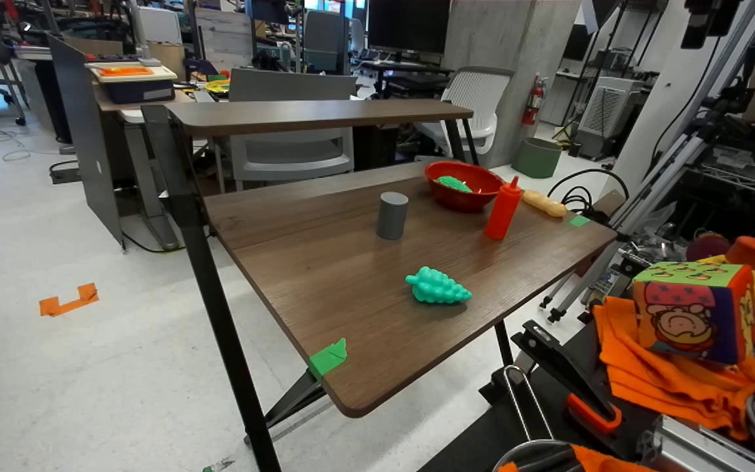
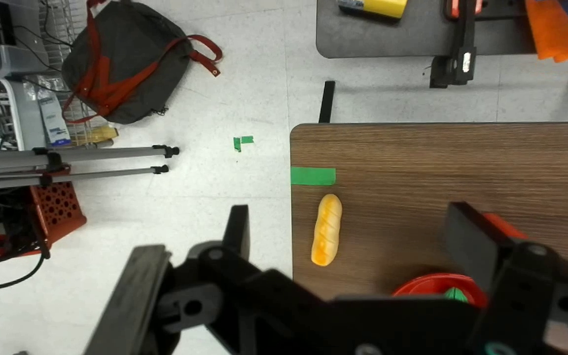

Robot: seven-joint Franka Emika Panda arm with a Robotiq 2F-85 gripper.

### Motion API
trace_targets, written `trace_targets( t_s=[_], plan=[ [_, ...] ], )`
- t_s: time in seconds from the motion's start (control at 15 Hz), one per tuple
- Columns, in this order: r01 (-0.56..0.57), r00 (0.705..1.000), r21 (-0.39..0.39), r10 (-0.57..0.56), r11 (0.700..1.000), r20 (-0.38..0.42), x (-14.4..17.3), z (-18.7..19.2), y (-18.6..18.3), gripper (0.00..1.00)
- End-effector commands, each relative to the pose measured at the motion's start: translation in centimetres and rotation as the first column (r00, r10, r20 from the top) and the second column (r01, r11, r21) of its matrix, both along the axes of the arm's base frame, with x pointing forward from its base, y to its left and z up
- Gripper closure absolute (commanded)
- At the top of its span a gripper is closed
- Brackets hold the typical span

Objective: Move the bread to the left

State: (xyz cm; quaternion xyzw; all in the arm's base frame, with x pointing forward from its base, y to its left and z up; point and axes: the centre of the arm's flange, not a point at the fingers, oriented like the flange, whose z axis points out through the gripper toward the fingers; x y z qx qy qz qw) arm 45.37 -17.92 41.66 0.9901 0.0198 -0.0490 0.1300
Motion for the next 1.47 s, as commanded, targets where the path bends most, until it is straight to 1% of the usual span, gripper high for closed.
trace_targets(
  t_s=[0.0, 0.2, 0.33, 0.53, 0.67, 0.87, 1.0, 1.4],
  plan=[
    [0.012, 0.998, 0.027, -0.010, 1.000, -0.069, 6.5, -2.8, -1.3, 0.00],
    [0.049, 0.992, 0.039, -0.044, 0.998, -0.116, 11.0, -7.0, -2.8, 0.00],
    [0.060, 0.990, 0.050, -0.053, 0.997, -0.133, 13.1, -9.6, -3.5, 0.00],
    [0.092, 0.988, 0.067, -0.082, 0.994, -0.133, 15.9, -13.6, -4.7, 0.00],
    [0.095, 0.986, 0.085, -0.083, 0.992, -0.143, 17.2, -16.2, -5.6, 0.00],
    [0.084, 0.982, 0.119, -0.062, 0.989, -0.180, 18.9, -19.7, -6.8, 0.00],
    [0.099, 0.973, 0.131, -0.068, 0.986, -0.221, 19.7, -22.1, -7.2, 0.00],
    [0.127, 0.934, 0.129, -0.074, 0.983, -0.350, 20.7, -27.7, -7.8, 0.00]
  ],
)
